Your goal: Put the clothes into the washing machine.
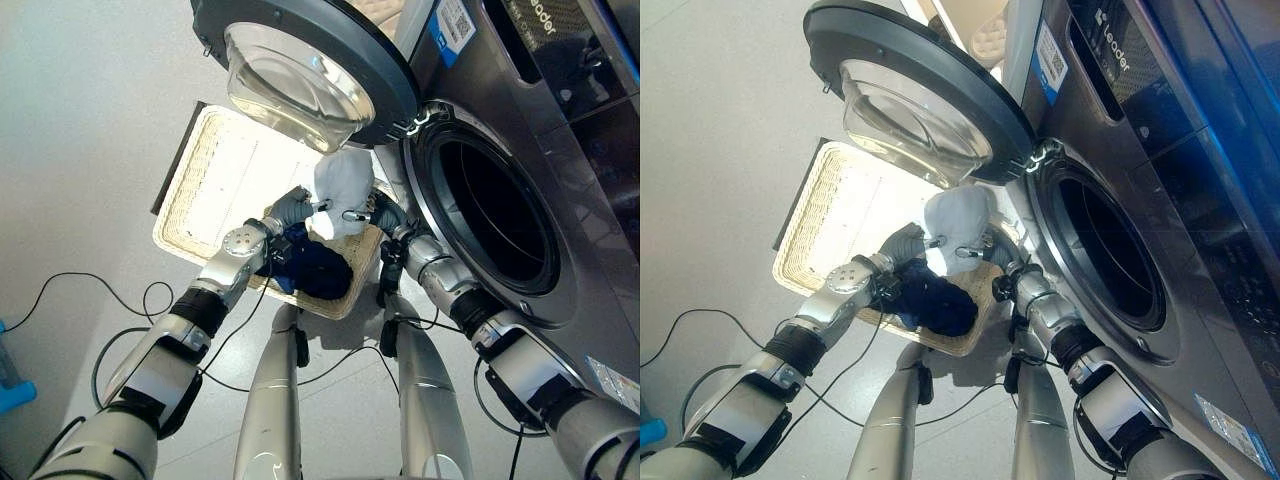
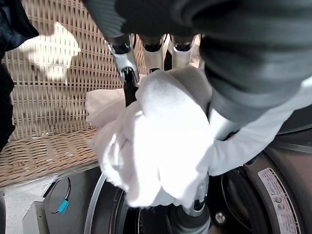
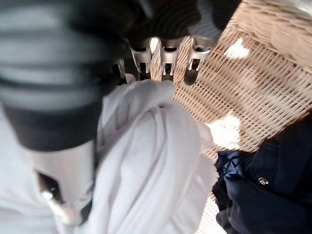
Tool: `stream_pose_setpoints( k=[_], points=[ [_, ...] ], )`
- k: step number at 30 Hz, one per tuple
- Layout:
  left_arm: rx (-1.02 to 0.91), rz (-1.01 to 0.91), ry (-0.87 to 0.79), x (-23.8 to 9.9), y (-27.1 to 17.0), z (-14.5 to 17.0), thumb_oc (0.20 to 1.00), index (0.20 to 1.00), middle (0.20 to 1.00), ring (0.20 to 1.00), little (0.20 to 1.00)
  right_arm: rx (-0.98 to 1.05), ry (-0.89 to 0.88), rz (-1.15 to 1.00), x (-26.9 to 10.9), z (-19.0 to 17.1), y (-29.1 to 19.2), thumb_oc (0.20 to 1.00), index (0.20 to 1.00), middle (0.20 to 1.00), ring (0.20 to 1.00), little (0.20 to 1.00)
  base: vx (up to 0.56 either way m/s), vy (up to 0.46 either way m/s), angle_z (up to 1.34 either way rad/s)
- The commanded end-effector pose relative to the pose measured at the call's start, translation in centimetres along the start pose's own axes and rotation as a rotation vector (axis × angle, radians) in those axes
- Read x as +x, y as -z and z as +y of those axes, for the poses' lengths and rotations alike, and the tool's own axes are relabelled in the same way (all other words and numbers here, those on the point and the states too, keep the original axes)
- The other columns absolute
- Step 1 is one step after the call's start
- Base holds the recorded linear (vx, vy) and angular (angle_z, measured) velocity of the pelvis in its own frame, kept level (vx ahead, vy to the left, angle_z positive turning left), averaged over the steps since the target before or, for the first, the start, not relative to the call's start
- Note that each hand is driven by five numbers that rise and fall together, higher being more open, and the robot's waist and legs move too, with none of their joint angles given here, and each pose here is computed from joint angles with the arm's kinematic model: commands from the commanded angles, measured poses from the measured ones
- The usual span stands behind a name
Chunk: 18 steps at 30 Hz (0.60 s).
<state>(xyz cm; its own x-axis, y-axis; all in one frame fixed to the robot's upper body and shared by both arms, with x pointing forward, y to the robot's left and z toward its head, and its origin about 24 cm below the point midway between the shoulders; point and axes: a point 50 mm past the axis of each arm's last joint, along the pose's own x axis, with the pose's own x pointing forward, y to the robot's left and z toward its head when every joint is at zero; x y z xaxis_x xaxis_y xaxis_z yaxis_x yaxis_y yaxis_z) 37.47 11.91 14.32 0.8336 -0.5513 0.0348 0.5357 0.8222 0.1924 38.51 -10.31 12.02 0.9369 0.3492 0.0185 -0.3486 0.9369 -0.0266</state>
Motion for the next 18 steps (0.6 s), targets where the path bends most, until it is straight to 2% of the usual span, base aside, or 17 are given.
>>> stream_pose_setpoints(
  k=[1,18],
  points=[
    [0.038,-0.207,0.415,2.5,-4.43,-8.17,0.2,0.2,0.2,0.2,0.2,0.066,-0.036,-0.134,1.65,1.61,-4.13,0.2,0.2,0.2,0.2,0.2,0.0,0.0,0.0],
    [0.08,-0.208,0.442,2.62,-4.27,-8.76,0.2,0.2,0.2,0.2,0.2,0.039,0.024,-0.143,1.87,1.45,-4.24,0.2,0.2,0.2,0.2,0.2,0.0,0.0,0.0]
  ],
)
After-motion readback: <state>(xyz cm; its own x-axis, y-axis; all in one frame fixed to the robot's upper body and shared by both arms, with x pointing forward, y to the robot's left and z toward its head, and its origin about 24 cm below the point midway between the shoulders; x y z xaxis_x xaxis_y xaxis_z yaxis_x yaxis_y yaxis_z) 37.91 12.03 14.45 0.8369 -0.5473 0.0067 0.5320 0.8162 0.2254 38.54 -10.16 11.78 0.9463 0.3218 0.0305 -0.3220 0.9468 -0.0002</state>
